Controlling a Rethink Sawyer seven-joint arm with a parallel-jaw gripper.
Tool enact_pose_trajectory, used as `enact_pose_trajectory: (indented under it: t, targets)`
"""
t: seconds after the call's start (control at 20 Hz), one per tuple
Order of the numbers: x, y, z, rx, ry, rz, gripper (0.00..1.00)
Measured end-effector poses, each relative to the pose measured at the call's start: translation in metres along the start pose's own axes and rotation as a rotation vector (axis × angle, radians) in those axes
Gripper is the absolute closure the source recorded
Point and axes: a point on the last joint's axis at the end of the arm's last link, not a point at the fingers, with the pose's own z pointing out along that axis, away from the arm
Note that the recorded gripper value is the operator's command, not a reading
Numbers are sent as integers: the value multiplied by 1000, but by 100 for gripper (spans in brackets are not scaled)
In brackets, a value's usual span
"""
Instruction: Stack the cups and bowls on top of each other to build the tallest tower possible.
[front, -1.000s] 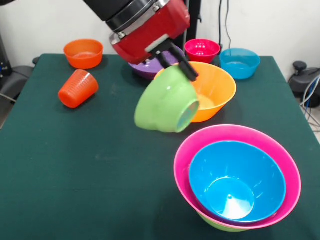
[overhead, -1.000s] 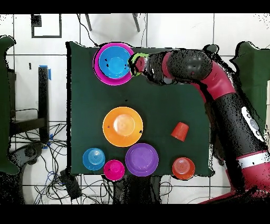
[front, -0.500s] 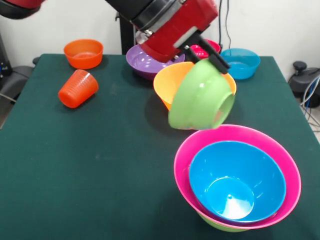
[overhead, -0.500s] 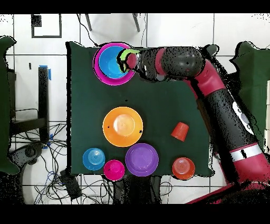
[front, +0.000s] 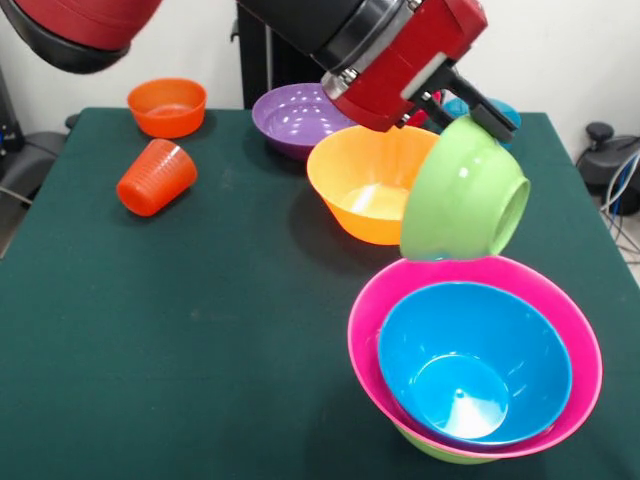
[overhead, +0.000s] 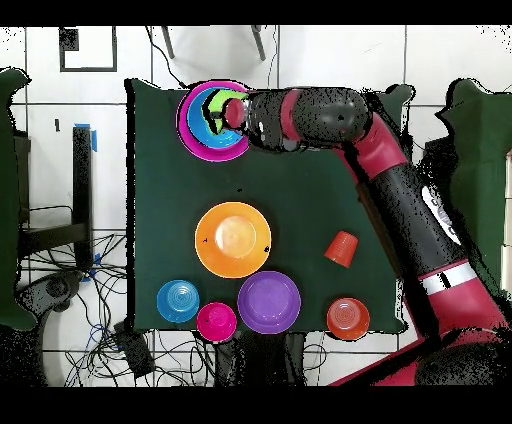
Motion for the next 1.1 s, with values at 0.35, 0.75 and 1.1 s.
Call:
enact_pose_trajectory:
  t: [0.35,0.75,1.1]
  targets:
    - [4,-7,17,1,-1,-6,100]
    - [4,-21,32,30,-5,-27,100]
    - [-3,-29,34,18,-24,-16,100]
